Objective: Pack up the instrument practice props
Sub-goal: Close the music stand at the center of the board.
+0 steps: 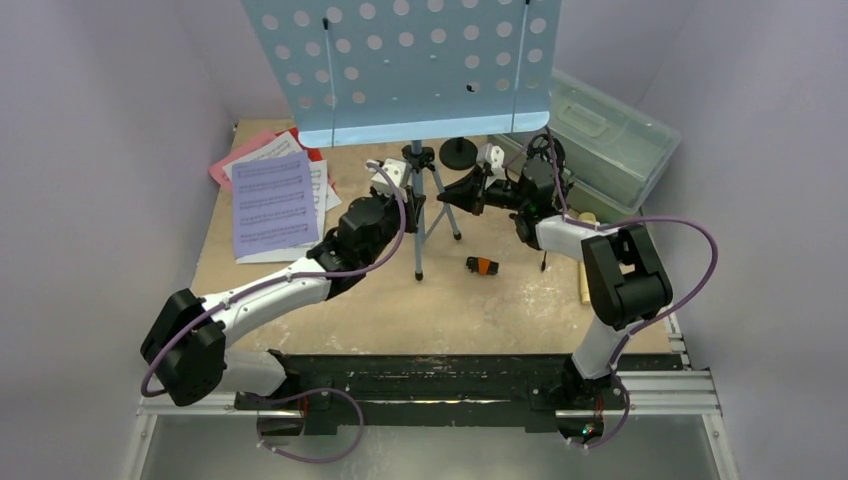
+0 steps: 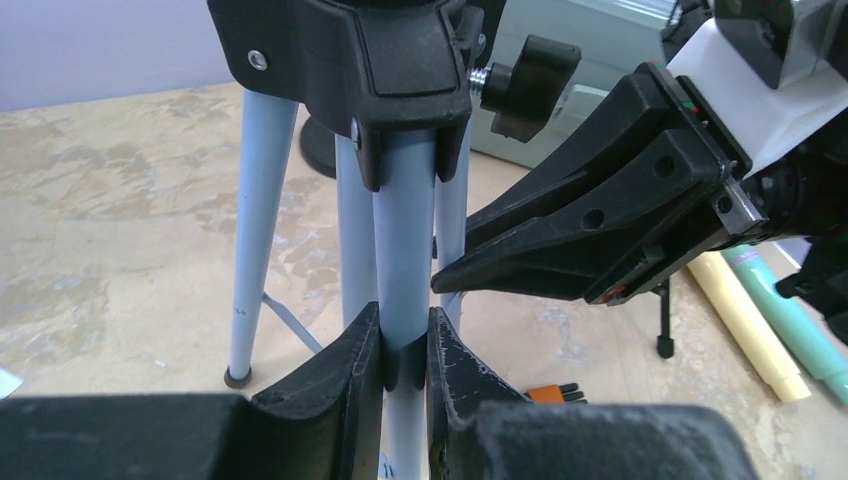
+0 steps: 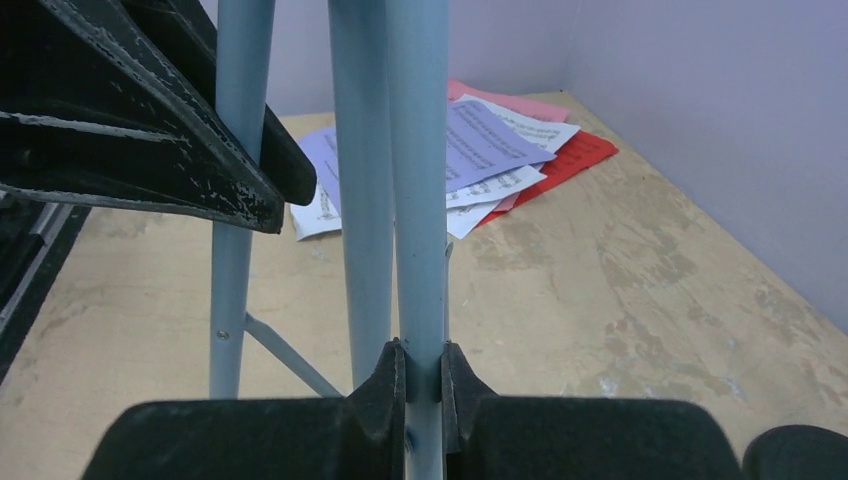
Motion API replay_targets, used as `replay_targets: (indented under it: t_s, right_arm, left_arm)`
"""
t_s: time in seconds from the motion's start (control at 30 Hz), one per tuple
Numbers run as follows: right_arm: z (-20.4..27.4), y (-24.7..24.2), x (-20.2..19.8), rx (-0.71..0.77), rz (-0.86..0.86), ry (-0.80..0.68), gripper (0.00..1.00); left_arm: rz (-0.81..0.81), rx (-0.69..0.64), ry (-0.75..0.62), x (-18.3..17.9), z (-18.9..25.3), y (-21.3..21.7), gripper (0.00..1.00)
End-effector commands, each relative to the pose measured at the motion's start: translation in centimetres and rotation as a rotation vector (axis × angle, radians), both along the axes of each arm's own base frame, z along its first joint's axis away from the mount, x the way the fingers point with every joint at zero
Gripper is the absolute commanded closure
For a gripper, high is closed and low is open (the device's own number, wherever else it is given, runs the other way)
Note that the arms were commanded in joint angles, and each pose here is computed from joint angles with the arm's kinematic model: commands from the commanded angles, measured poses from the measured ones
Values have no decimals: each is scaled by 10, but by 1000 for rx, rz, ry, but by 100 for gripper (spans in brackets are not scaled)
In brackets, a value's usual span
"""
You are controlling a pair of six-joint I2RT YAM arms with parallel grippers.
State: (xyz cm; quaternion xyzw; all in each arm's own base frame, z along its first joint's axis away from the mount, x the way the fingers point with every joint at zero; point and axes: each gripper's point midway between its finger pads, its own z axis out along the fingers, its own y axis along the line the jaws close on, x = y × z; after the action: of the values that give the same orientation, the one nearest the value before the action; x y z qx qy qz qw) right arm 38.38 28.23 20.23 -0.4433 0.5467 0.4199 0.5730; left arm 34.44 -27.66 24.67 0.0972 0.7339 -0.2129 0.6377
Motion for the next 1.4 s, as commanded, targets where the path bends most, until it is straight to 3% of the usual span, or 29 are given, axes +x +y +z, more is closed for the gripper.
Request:
replay_targets:
  t_s: [0.0, 0.4, 0.73, 1.03, 1.37]
  right_arm:
    - [51, 6, -20, 142, 75, -107, 100]
    - [13, 5, -15, 102, 51, -38, 100]
    - [1, 3, -19, 96, 48, -10, 100]
    - [-2, 2, -17, 89, 38, 2, 100]
    - [-1, 1, -14, 92, 22, 5, 100]
  left_arm:
    - [-99, -269, -148, -3, 78, -8, 100]
    - [-241, -233, -103, -19, 47, -21, 95]
    - [-245, -231, -96, -28, 38, -13, 78]
    - [-290, -184, -137, -50, 36, 0, 47]
    - [-285, -240, -341, -80, 79, 21, 35]
